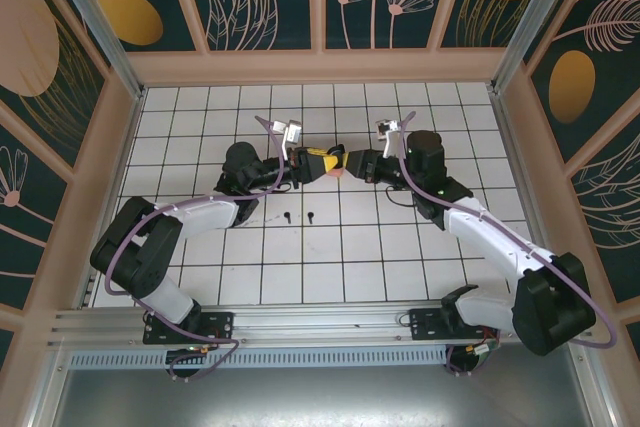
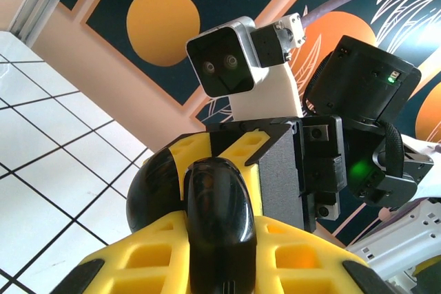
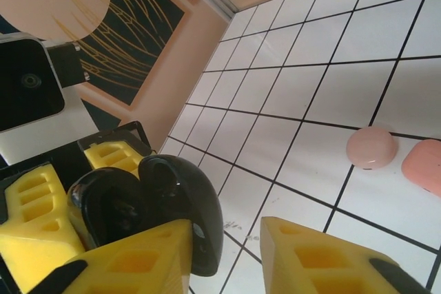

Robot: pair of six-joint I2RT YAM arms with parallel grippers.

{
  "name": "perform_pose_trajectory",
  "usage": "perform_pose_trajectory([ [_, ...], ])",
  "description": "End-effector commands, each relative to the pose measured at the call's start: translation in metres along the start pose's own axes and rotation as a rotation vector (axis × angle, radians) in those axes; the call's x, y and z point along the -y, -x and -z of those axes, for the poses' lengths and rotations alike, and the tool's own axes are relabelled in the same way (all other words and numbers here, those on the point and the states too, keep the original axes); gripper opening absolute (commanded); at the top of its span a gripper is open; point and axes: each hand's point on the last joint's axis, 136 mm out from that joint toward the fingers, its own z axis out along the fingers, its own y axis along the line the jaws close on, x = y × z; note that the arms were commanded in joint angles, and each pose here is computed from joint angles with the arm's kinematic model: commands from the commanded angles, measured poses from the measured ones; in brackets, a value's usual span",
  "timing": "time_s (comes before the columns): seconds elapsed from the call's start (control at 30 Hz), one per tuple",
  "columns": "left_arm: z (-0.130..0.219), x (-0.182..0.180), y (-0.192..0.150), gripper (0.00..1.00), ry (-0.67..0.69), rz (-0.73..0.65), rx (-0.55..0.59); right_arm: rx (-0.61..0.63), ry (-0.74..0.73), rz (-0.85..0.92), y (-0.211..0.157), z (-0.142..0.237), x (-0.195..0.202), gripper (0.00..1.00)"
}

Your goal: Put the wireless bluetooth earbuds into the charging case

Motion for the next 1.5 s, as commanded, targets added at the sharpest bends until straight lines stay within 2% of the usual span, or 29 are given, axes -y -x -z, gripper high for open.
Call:
perform_pose_trajectory([
  [0.0, -0.002, 0.02, 0.005, 0.0, -0.073, -0.043, 0.008, -0.01, 0.062, 0.035, 0.003, -0.006, -0.016, 0.26],
  [0.1, -0.002, 0.021, 0.005, 0.0, -0.079, -0.043, 0.009, -0.011, 0.064, 0.03, 0.002, -0.007, -0.015, 0.18],
  [0.27, -0.001, 0.021, 0.006, 0.0, -0.081, -0.039, 0.016, -0.012, 0.08, 0.021, 0.003, -0.009, -0.017, 0.13],
  [0.4, -0.001, 0.02, 0.005, 0.0, -0.083, -0.034, 0.019, -0.012, 0.091, 0.021, 0.002, -0.009, -0.02, 0.03],
  [0.7, -0.002, 0.014, 0.003, 0.0, -0.069, -0.015, 0.025, 0.009, 0.09, 0.022, 0.009, -0.007, -0.024, 0.0],
  [0.77, -0.002, 0.008, 0.003, 0.17, -0.041, -0.006, 0.03, 0.019, 0.066, 0.026, 0.012, -0.005, -0.021, 0.0],
  [0.87, -0.002, -0.005, 0.002, 0.53, 0.031, -0.015, 0.032, 0.036, -0.033, 0.049, 0.018, -0.002, -0.009, 0.0],
  [1.0, 0.003, -0.016, 0.005, 0.72, 0.135, -0.081, 0.001, 0.018, -0.167, 0.113, 0.023, 0.006, 0.008, 0.0],
  [1.17, 0.015, -0.019, 0.016, 0.81, 0.216, -0.172, -0.08, -0.018, -0.299, 0.214, 0.027, 0.015, 0.022, 0.0],
  [1.4, 0.019, -0.019, 0.022, 0.85, 0.264, -0.279, -0.297, -0.092, -0.458, 0.447, 0.036, 0.019, 0.037, 0.0],
  [1.47, 0.018, -0.019, 0.022, 0.87, 0.261, -0.293, -0.351, -0.101, -0.451, 0.51, 0.037, 0.017, 0.033, 0.0],
])
